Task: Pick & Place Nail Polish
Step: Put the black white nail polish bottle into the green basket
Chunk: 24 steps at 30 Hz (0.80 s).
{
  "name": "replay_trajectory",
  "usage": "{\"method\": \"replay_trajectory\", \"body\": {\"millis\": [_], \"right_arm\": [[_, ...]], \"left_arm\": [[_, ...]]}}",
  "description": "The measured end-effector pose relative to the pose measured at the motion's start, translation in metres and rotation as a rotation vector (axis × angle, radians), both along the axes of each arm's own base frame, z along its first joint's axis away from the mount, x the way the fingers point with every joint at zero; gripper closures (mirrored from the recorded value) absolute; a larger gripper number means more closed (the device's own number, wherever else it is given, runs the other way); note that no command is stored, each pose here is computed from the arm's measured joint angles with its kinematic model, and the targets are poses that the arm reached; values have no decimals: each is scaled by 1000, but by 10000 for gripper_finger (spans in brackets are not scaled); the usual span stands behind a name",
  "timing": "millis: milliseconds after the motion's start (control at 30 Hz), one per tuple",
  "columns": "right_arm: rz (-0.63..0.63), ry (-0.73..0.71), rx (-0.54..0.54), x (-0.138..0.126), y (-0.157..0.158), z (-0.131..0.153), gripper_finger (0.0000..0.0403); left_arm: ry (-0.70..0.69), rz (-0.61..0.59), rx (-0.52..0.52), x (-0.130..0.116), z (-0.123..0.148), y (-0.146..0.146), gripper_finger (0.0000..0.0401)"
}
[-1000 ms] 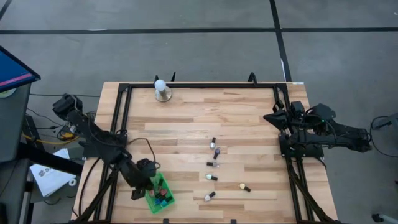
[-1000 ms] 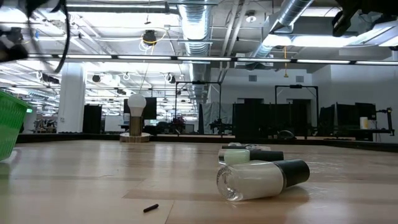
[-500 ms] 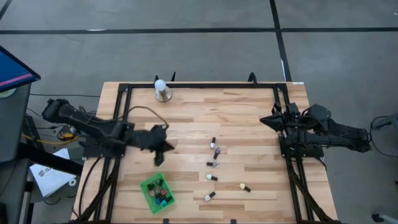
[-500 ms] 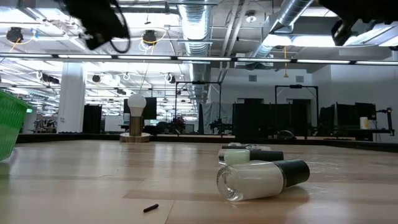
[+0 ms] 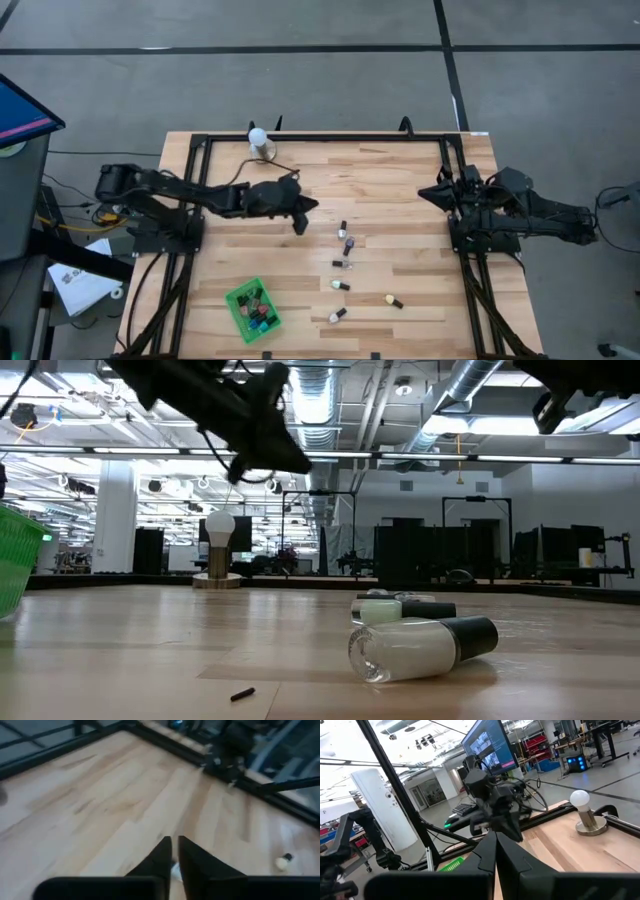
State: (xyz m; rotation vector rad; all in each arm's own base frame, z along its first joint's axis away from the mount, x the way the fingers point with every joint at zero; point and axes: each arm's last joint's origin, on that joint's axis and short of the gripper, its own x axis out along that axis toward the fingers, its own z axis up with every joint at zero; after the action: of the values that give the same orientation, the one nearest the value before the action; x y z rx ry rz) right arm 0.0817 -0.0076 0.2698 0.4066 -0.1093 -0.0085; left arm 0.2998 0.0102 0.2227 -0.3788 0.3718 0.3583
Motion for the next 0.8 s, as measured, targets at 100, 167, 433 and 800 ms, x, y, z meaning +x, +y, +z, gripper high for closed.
{"method": "replay_trajectory", "body": {"millis": [100,167,433,800], "right_arm": [[0,0,1,0,0,0,403],[0,0,1,0,0,0,403],[0,0,1,0,0,0,403],[12,17,28,0,0,-2,403]], "left_arm": [[-41,-53,39,12,-8,-1,340],[-57,-100,74,19,-14,-2,313],[-16,-188,144,58,-32,-4,186],[143,-8,268,107,-51,0,133]]}}
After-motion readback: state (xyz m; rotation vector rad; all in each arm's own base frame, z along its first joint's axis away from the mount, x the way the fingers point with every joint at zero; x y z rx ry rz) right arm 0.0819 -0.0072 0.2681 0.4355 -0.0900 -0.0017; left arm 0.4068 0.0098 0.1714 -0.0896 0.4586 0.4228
